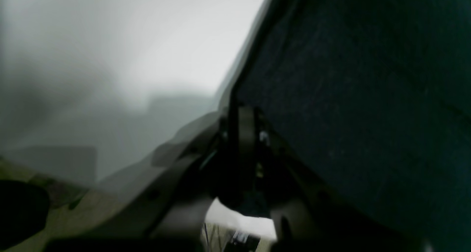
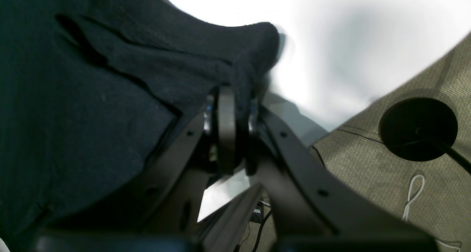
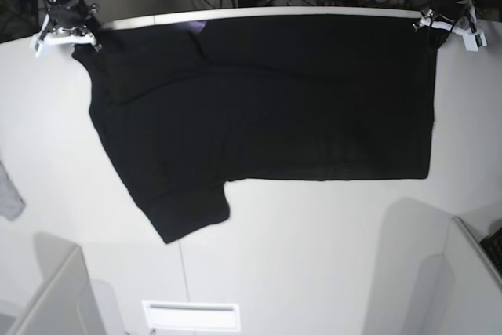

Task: Fold the T-shirt properly
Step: 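Drag the shirt toward the robot, then release both corners, then reach both grippers to the shirt's hem corners and grasp them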

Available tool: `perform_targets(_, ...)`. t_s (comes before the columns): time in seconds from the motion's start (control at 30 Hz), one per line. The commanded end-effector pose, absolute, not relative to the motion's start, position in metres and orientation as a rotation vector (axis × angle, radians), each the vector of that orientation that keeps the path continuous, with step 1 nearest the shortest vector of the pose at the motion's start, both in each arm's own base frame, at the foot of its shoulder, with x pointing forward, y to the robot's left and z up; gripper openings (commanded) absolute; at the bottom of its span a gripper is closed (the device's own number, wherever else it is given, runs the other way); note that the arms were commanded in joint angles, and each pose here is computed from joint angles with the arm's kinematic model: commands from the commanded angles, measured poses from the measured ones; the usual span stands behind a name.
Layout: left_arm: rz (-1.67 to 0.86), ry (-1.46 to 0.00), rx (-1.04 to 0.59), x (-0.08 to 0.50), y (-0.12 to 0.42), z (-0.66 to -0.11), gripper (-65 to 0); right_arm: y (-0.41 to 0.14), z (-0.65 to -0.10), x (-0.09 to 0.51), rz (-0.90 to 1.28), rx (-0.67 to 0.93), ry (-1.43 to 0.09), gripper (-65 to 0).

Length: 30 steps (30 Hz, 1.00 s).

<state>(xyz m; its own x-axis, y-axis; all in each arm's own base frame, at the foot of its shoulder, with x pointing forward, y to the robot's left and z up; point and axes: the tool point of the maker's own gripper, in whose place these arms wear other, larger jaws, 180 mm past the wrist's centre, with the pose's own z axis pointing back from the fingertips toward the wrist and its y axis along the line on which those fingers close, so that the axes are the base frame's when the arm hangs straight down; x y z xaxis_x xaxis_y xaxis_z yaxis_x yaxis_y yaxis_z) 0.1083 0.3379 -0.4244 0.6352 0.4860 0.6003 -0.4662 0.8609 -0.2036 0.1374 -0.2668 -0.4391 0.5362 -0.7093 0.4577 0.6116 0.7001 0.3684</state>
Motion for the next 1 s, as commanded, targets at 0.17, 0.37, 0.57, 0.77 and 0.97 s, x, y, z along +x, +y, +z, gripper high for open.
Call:
perform_targets(0.17, 0.532, -0.689, -0.001, 0.106, 0.345, -0.421, -65.0, -0.276, -0.433, 0.134, -0.78, 0.139, -0.645, -65.0)
perform_targets(0.37, 0.533, -0.694, -0.002, 0.108, 0.345, -0.42, -65.0, -0.284, -0.42, 0.129, -0.78, 0.112, -0.67, -65.0)
perform_targets(0.57, 0.544, -0.706, 0.009, 0.107, 0.351, -0.417, -38.7, -0.297, -0.394, 0.13, -0.777, 0.065, -0.74, -35.7)
perform_targets(0.77, 0.566, -0.805, 0.085, 0.115, 0.381, -0.382, -19.9, -0.303, -0.39, 0.131, -0.777, 0.049, -0.753, -38.0)
perform_targets(0.97, 0.562, -0.958, 0.176, 0.135, 0.412, -0.329, -20.2, -0.31, -0.374, 0.166, -0.745, 0.065, -0.837, -38.1)
